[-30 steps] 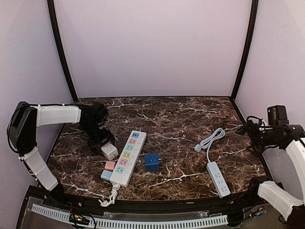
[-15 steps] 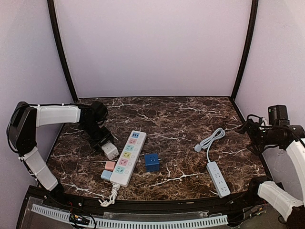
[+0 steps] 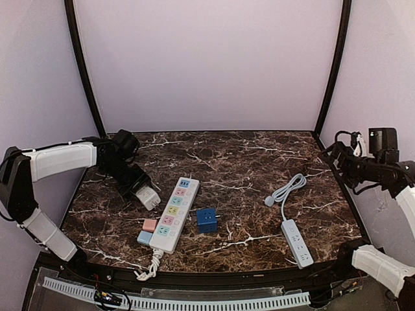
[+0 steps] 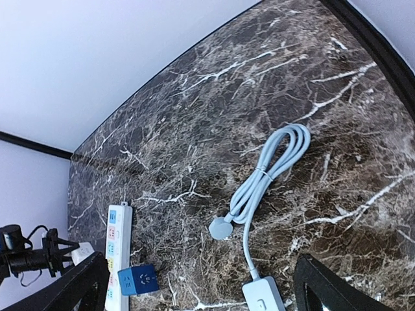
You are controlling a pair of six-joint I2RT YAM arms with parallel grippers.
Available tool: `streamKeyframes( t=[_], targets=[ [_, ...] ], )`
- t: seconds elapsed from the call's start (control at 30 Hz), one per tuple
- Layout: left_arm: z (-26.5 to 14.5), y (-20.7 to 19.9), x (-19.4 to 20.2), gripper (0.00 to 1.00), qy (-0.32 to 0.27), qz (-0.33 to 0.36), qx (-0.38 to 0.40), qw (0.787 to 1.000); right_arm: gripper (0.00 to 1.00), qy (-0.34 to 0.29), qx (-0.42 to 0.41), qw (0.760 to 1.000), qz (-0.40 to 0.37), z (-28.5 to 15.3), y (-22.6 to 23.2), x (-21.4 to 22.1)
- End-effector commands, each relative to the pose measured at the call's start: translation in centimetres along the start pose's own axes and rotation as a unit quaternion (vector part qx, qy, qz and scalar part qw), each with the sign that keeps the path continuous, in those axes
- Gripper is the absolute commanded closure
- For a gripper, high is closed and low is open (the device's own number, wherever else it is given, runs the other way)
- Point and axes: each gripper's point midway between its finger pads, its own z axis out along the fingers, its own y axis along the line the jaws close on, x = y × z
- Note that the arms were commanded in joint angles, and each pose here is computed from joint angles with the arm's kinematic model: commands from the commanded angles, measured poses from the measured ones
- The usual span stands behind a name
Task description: Insert the plug
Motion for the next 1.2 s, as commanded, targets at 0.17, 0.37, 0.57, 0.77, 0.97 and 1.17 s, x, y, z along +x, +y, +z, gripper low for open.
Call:
streamKeyframes(
  t=[0.17,0.37,0.57,0.77,0.97,1.17],
  targets=[
    [-3.2,-0.5,1.3,0.66,0.018,-0.036,0.036,0.999,0.02,-0.007,-0.008,0.989,-0.148,4.6,8.1,-0.5],
    [-4.7,-0.8,1.6,0.69,0.012,-0.042,0.055,0.998,0.01,-0.02,-0.041,0.954,-0.295,7.0,16.7,3.8],
    [-6.0,-0.8,2.1,0.93,0.018,-0.054,0.073,0.996,0.01,-0.055,-0.107,0.896,-0.426,8.3,24.6,10.0],
    [-7.4,-0.4,2.4,0.99,0.013,-0.054,0.078,0.995,0.01,-0.062,-0.215,0.798,-0.559,7.9,30.9,19.3],
    [-8.4,-0.6,3.1,0.99,0.024,-0.047,0.09,0.995,0.01,-0.061,-0.277,0.708,-0.647,7.6,34.4,27.3],
    [-9.5,-1.1,4.2,0.99,0.047,-0.039,0.108,0.992,0.01,-0.073,-0.32,0.686,-0.649,7.8,37.1,30.7]
  ],
)
